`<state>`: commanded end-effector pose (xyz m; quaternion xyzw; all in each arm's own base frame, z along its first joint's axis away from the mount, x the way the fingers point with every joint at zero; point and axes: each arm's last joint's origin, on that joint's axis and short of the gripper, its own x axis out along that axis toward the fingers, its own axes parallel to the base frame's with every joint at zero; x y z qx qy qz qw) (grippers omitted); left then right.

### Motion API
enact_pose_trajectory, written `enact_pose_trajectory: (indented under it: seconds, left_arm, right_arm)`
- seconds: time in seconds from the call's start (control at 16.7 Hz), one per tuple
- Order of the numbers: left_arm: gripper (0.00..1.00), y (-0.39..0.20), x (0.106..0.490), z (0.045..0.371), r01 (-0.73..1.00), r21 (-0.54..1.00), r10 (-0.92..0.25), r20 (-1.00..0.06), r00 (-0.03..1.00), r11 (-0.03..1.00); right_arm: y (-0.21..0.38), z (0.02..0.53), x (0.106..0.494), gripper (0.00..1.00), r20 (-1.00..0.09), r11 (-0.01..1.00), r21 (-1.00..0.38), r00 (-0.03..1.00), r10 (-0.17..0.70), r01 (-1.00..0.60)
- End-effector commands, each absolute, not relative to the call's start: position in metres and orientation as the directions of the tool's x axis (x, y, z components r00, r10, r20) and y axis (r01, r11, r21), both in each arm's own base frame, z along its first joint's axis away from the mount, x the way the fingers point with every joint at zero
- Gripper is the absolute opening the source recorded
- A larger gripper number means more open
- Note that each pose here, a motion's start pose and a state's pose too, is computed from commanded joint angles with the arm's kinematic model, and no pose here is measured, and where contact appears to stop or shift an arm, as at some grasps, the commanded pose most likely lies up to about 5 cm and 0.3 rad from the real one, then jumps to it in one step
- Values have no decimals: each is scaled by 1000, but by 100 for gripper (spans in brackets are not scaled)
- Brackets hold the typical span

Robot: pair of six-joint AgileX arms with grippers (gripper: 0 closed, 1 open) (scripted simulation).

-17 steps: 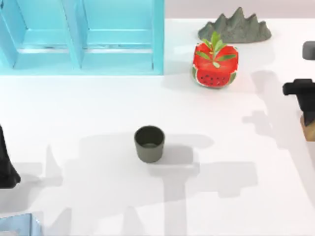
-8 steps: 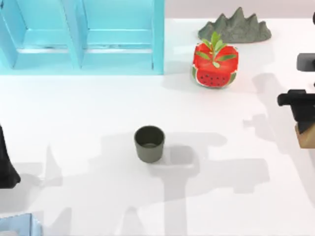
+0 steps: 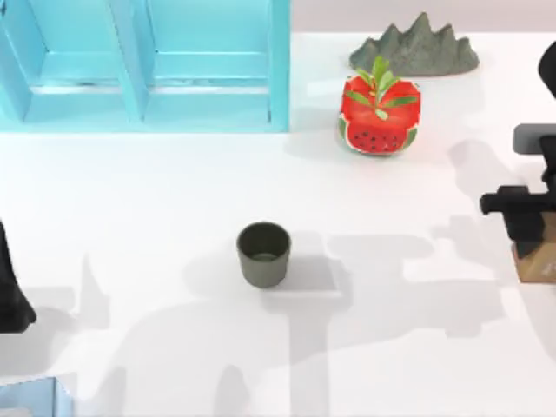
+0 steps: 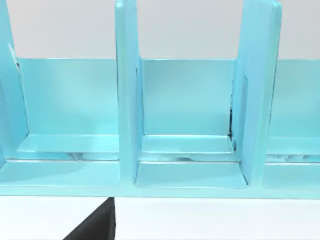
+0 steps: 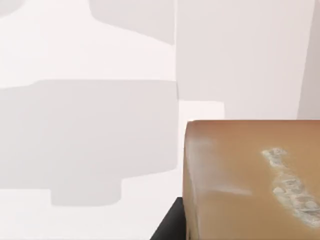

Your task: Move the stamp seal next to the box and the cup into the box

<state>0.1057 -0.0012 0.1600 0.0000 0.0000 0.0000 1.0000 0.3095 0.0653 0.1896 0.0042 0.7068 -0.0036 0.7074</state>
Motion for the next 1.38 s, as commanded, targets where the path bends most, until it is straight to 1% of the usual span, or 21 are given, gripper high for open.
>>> enact_pose_trajectory:
  seconds: [0.78, 0.84, 1.38]
  left_arm:
    - [100, -1, 106, 160, 0, 0, 0, 0, 1000, 1000]
    - [100, -1, 106, 160, 0, 0, 0, 0, 1000, 1000]
    - [100, -1, 106, 160, 0, 0, 0, 0, 1000, 1000]
  right_arm:
    - [65, 190, 309, 98, -1000, 1000, 1, 1, 1, 11]
    - [65, 190, 309, 100, -1000, 1000, 1, 1, 1, 11]
    - [66, 190, 310, 100, -1000, 1000, 1, 1, 1, 10]
